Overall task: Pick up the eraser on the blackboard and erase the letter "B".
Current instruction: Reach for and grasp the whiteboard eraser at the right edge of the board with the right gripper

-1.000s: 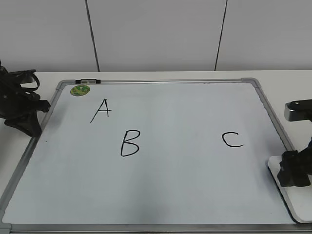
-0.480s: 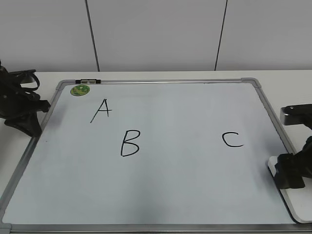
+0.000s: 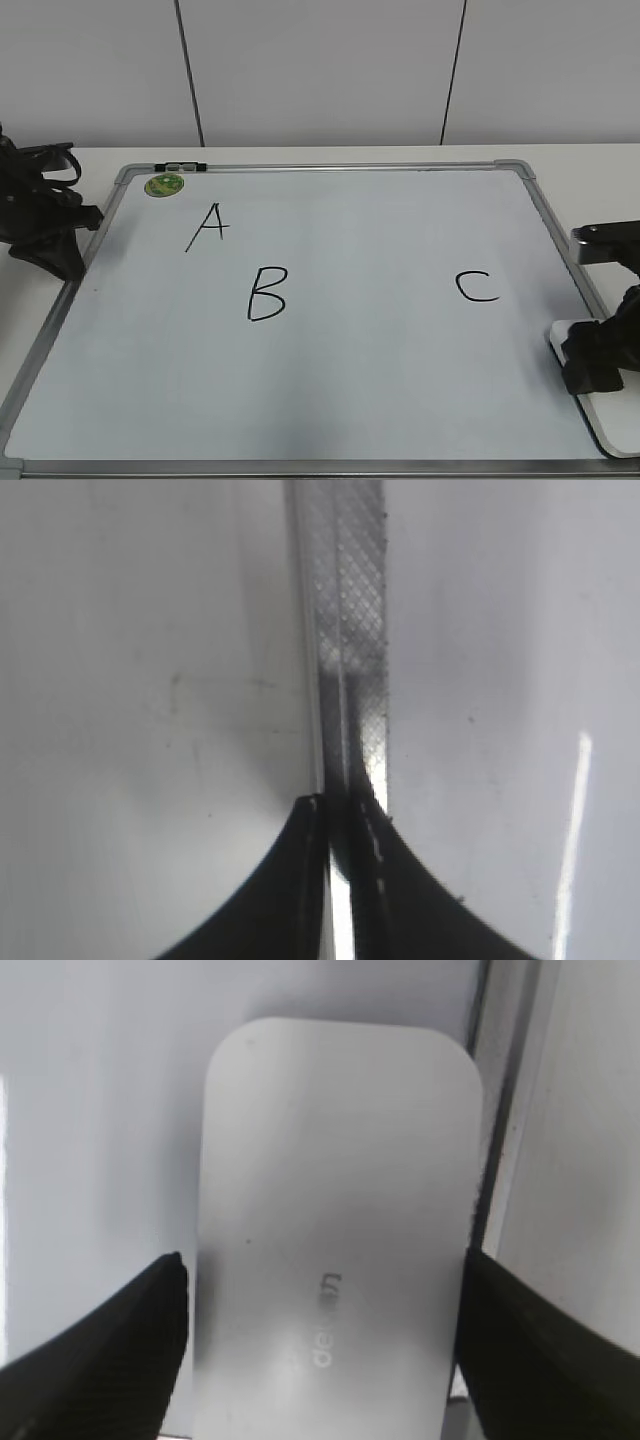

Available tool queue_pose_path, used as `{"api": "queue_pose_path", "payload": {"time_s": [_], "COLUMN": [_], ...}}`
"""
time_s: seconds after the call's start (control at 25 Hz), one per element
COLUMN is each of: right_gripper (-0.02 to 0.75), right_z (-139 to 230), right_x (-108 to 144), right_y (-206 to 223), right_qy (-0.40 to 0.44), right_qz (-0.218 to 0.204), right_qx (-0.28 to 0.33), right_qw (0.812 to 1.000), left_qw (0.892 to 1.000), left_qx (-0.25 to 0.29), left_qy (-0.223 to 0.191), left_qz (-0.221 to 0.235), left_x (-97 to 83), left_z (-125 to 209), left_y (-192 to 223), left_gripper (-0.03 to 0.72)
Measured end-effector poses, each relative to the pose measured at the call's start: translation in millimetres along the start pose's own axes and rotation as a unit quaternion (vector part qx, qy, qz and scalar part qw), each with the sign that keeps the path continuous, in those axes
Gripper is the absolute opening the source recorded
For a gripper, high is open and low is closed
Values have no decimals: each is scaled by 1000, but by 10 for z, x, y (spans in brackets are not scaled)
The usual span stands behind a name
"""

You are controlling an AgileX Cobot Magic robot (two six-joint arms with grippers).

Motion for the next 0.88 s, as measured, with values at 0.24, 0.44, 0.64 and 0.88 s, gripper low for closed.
{"api": "queue_pose_path", "payload": {"time_s": [0.24,0.44,0.64,0.88], "right_gripper": [577,563,550,549], "right_z": [-8,-7,-7,-27], "right_x": [-2,-2,-2,-1], "right_y": [-7,-7,-7,-50], "right_qy": [0,0,1,3], "right_qz": [0,0,0,-6], "right_qx": [0,0,0,14], "right_qw": [1000,1000,1000,1000], "left_qw": [1000,1000,1000,1000], "left_qx": [0,0,0,0], "left_qy": [0,0,0,0], "left_qz": [0,0,0,0], "left_x": [0,0,0,0], "left_z": [0,0,0,0], "left_y": [0,0,0,0], "left_gripper": [11,11,11,11]}}
Point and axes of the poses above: a point on each arm's last joint axis where the gripper is mounted, y pointing out along that axis toward the gripper, x along the wrist's bending axis when the last joint is at zero, z = x × y, the point moved 10 cm from there along y, pointing out along that axis toward the gripper, and after that the axes turned 14 degrees about -y, right-handed, at the moved point
